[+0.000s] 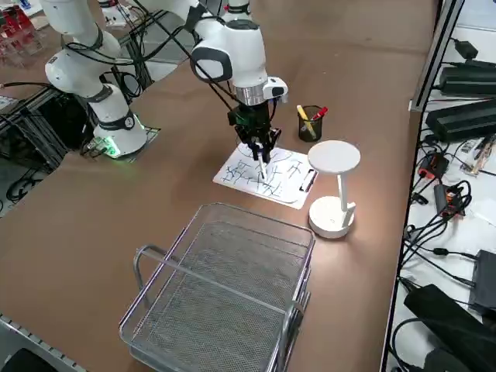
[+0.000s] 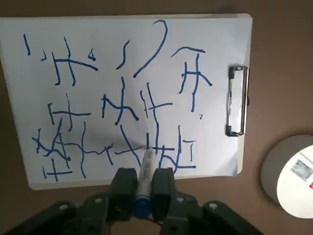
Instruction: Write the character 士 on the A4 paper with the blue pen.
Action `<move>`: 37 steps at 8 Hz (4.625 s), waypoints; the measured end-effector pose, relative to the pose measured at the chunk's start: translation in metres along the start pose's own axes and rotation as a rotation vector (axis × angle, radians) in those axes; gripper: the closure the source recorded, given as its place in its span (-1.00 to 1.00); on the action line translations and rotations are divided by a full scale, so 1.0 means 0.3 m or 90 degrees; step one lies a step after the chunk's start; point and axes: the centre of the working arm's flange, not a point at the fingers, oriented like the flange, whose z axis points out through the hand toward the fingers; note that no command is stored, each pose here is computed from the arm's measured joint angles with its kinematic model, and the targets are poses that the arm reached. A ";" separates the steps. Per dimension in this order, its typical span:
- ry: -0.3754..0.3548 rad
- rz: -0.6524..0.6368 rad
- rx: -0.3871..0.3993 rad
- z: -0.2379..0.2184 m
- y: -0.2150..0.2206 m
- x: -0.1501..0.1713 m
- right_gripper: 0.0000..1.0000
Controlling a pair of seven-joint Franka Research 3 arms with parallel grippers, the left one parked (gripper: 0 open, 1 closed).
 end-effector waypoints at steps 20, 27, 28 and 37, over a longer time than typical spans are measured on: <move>0.068 0.149 -0.041 -0.325 0.179 -0.010 0.59; 0.133 0.606 -0.013 -0.524 0.200 0.283 0.59; 0.137 0.648 -0.003 -0.528 0.181 0.355 0.59; 0.174 0.766 0.009 -0.405 0.103 0.715 0.59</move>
